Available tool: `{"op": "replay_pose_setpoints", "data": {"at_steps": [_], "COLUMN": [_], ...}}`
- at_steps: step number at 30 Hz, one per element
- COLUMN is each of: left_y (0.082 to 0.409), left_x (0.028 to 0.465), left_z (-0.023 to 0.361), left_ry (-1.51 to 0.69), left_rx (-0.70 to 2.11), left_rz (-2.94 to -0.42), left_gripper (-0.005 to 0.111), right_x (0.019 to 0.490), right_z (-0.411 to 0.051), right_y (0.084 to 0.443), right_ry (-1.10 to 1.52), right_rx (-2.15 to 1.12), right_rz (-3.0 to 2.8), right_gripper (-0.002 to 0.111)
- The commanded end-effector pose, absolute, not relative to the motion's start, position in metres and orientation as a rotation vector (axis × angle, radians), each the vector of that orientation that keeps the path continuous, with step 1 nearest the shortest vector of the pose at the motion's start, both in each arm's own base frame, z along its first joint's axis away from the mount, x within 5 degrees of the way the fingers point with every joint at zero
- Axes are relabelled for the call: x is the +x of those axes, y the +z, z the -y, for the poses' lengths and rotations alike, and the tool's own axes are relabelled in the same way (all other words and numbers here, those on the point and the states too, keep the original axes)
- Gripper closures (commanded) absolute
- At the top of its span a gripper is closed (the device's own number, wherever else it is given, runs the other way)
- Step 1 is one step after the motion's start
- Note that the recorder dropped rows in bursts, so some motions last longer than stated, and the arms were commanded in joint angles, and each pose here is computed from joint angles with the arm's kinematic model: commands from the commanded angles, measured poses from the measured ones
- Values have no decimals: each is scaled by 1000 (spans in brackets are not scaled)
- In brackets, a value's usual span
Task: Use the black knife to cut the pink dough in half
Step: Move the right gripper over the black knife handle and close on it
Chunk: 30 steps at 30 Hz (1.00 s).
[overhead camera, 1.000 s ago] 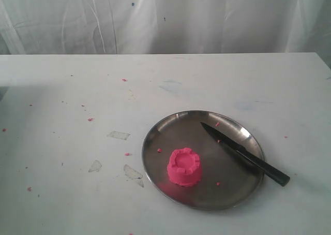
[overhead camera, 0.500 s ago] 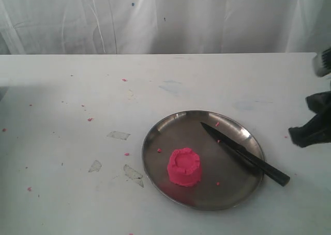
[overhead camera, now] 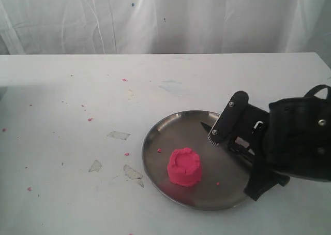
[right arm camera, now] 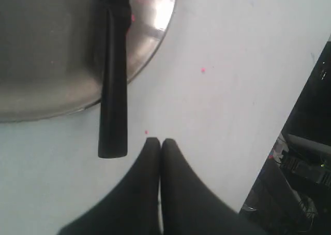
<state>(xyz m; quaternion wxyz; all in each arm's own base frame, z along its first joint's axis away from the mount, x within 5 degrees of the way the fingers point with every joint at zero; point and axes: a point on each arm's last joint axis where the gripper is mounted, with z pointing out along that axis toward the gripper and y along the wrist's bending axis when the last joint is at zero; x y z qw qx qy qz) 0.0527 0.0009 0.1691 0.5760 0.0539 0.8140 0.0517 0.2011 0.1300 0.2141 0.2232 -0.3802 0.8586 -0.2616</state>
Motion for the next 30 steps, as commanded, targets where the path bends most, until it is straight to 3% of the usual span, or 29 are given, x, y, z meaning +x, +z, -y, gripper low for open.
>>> {"op": "replay_pose_setpoints", "data": {"at_steps": [1,3,8,10,20,30], "left_y": [169,169,169,169,169,169], "left_x": [53,53,53,53,53,53], "left_z": [-1,-1,-1,-1,-1,-1], "left_ry": [114,114,114,114,114,114], "left_rx": [119,119,119,119,119,119], "left_rz": [-1899,-1899,-1899,-1899,-1899,-1899], "left_gripper": [107,107,107,107,107,107], "right_x": [205,206,208,208,220,221], "right_z": [-138,-140,-143,-144,-144,-146], "right_y": [200,193,172,164,136,118], "right_ry": [-773,-800,-845,-866,-1062,-1093], "right_rx": [-1112,-1139,-1192,-1212,-1188,-1227], "right_rz": [-2376,-2393,-2456,-2470,-2433,-2440], "right_gripper": [108,106,76,70,68,68]}}
